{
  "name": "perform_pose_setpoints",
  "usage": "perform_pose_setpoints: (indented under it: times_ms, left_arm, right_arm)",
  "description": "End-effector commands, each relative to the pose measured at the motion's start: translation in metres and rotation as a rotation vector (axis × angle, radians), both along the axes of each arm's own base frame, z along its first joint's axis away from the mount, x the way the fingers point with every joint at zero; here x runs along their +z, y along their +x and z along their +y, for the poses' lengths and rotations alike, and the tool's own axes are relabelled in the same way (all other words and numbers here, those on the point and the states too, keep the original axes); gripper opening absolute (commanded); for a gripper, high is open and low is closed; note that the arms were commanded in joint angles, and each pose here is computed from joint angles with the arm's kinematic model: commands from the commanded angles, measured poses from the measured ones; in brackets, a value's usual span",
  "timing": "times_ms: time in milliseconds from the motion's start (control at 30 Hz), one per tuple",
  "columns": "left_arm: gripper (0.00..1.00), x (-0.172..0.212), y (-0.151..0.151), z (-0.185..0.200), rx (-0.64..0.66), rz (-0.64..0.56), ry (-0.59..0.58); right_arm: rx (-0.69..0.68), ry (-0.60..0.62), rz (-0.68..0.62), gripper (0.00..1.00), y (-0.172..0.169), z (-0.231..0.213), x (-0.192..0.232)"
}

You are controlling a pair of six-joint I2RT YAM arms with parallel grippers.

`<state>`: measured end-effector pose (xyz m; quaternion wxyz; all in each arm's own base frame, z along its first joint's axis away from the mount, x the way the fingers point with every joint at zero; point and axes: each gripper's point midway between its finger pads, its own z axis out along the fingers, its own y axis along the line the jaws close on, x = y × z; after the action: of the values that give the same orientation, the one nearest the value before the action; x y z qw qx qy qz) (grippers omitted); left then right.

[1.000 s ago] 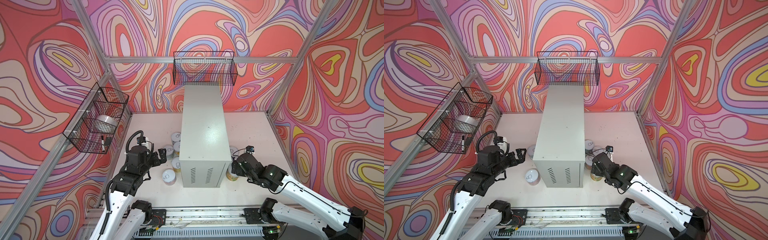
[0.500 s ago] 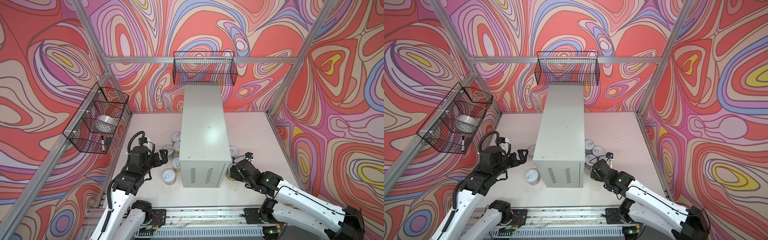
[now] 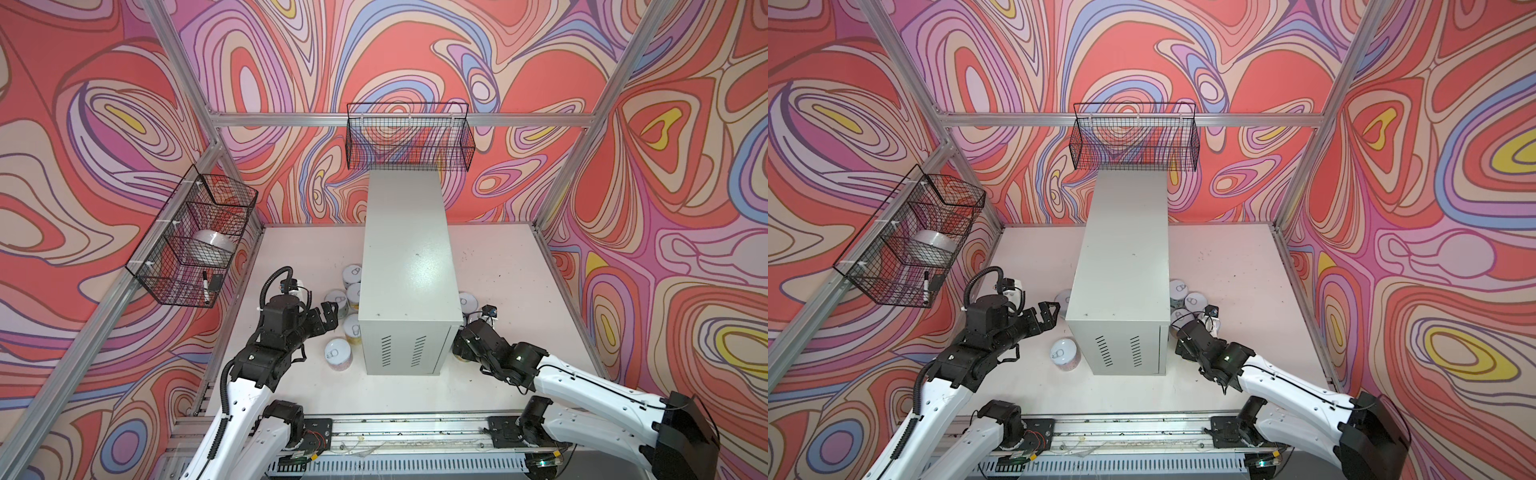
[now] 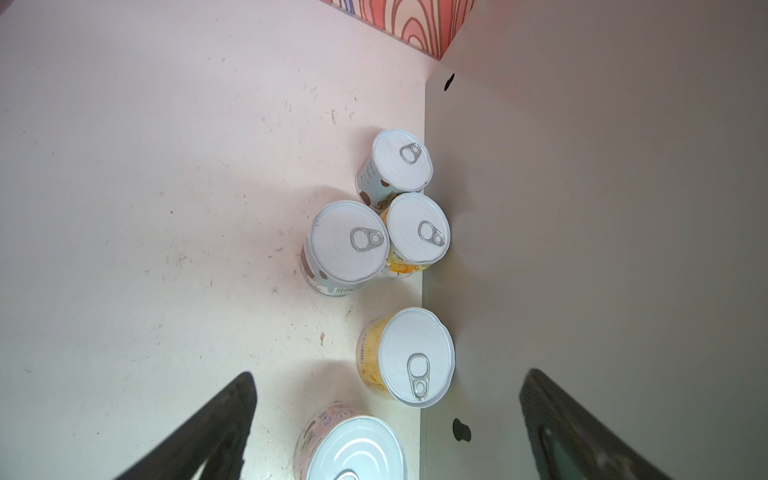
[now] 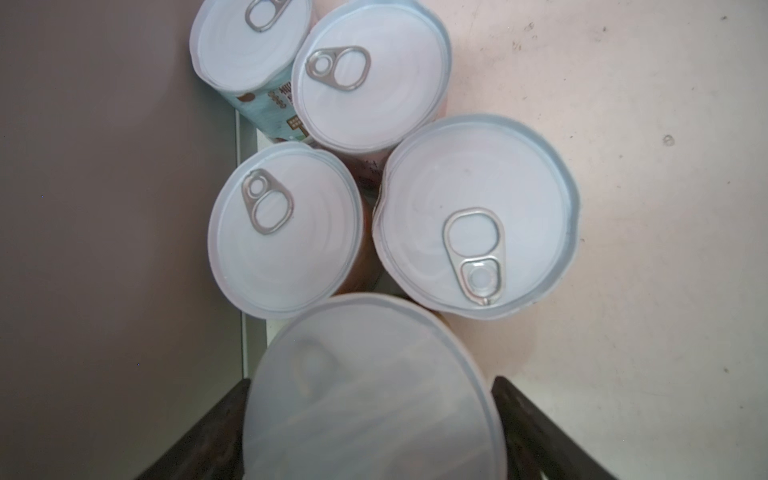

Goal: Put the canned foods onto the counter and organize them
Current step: 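Raise the left arm while lowering the right gripper over the cans beside the cabinet, then close the right gripper on the orange-green labelled can and lift it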

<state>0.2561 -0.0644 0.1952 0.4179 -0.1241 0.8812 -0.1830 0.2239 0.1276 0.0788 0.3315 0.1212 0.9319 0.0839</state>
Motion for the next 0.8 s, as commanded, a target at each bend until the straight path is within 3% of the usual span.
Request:
perform_pose_setpoints:
  times_ms: [0,767]
  left_arm:
    - [1.00,0.001,0.003,-0.005,-0.003,-0.017,-0.035]
    - [1.00,-0.005,0.004,-0.010,-0.018,-0.009,-0.039]
  right_arm:
    - [-0.037,-0.056,-0.013,0.90,0.002,-0.011,-0.009]
    - [-0.088,-0.125,0.011,0.91,-0.001,-0.016,-0.030]
